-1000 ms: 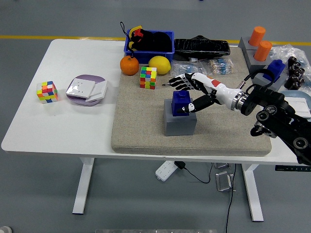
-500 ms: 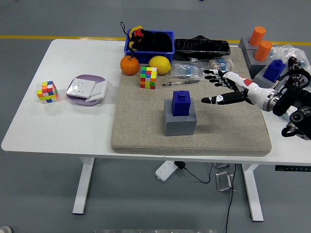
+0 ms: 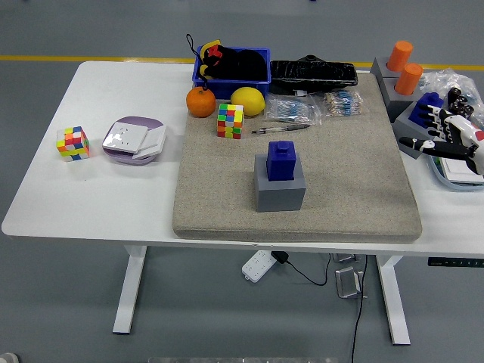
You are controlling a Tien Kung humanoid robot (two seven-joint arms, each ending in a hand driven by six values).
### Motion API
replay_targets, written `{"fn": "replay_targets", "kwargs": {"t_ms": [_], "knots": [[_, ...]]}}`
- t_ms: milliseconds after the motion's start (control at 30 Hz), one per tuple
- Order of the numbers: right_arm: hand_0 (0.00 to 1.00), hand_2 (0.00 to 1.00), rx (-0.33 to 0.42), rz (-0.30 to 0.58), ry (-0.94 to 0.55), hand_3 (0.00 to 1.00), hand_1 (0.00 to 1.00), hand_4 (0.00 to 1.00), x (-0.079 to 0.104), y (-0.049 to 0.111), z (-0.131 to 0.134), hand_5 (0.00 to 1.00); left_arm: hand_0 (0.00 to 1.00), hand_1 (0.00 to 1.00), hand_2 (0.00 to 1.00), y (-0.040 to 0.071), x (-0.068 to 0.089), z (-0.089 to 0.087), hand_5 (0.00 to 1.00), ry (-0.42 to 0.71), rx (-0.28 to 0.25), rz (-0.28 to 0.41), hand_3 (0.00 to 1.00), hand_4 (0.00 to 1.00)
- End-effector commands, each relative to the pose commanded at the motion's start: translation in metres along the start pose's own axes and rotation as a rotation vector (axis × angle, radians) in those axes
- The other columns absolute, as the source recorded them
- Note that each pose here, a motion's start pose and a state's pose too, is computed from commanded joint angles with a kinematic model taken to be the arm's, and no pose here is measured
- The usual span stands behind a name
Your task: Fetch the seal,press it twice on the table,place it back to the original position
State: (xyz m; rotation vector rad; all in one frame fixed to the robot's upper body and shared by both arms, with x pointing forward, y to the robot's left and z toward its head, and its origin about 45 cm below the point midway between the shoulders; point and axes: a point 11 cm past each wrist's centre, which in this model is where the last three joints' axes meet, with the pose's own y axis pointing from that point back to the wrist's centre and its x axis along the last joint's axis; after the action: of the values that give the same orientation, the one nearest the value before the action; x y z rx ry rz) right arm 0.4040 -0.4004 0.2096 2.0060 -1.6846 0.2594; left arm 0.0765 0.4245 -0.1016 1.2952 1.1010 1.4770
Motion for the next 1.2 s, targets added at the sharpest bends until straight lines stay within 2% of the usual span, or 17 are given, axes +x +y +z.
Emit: {"fn": "replay_targets", "kwargs": {"t_ms": [300,600,1200], "knots": [[0.915,0.879,-0.01,0.1,-0.072,0.866,0.891,0.998,0.017,0.015,0.018,0.375,0.793,0.745,0.737,0.0,-0.001,0.001,0.444,-0.006,0.0,-0.002,0.761,0.625],[0.905,0.862,-0.001,0.136,-0.099,0.852,0.88,0.998,0.02,0.022,0.02,0.363,0.793,0.744,0.737,0.001,-0.004,0.009,0.445,-0.02,-0.013,-0.006,0.761,0.625],[0.879,0.839,0.012,0.147,-0.157,0.824,0.849,0.986,0.003,0.032,0.027,0.342,0.793,0.745,0.737,0.001,0.003,0.006,0.445,-0.031,-0.006,0.009,0.761,0.625]]}}
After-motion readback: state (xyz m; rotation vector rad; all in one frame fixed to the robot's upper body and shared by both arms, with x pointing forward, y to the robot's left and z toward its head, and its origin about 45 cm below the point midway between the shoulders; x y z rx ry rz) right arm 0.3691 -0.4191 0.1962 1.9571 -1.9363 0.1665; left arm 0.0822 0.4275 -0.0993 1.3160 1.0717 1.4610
